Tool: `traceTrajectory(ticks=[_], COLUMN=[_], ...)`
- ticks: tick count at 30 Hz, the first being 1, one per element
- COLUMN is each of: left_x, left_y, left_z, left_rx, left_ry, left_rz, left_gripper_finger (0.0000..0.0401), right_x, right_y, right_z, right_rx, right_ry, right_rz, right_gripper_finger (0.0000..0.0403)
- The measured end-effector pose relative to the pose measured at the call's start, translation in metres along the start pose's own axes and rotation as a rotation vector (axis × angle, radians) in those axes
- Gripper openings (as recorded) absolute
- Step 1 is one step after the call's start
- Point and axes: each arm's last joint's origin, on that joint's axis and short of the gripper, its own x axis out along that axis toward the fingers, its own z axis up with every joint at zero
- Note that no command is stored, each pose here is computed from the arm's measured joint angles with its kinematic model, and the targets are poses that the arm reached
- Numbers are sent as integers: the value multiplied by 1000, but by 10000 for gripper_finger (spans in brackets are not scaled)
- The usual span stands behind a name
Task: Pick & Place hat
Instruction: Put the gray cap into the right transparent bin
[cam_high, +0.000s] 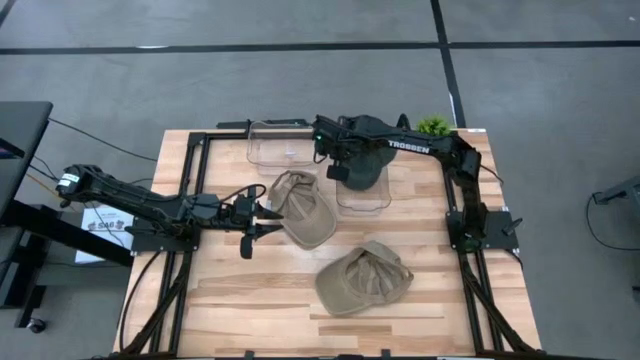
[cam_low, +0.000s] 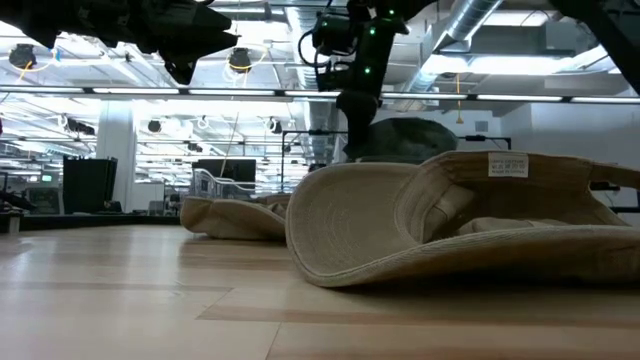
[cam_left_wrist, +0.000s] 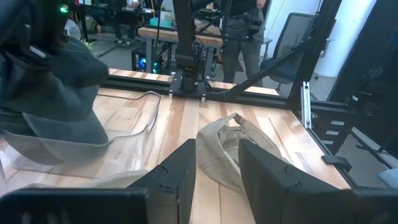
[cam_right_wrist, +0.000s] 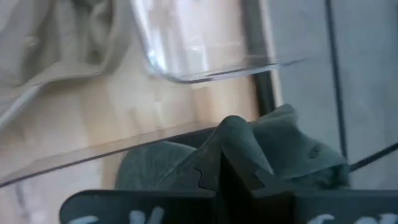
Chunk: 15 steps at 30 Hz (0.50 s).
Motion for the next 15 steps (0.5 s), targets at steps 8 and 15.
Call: traceTrajectory(ticks=[8, 15], left_x=[0, 0], left_y=[0, 0], left_z=[0, 0], left_rx=[-3, -3], left_ry=[0, 0], left_rz=[0, 0], left_gripper_finger=[118, 118], right_x=[3, -3], right_y=[-7, 5], right_z=[-1, 4], right_rx=[26, -11], right_ry=[-7, -41], right_rz=[6, 39], right_gripper_finger=[0, 0])
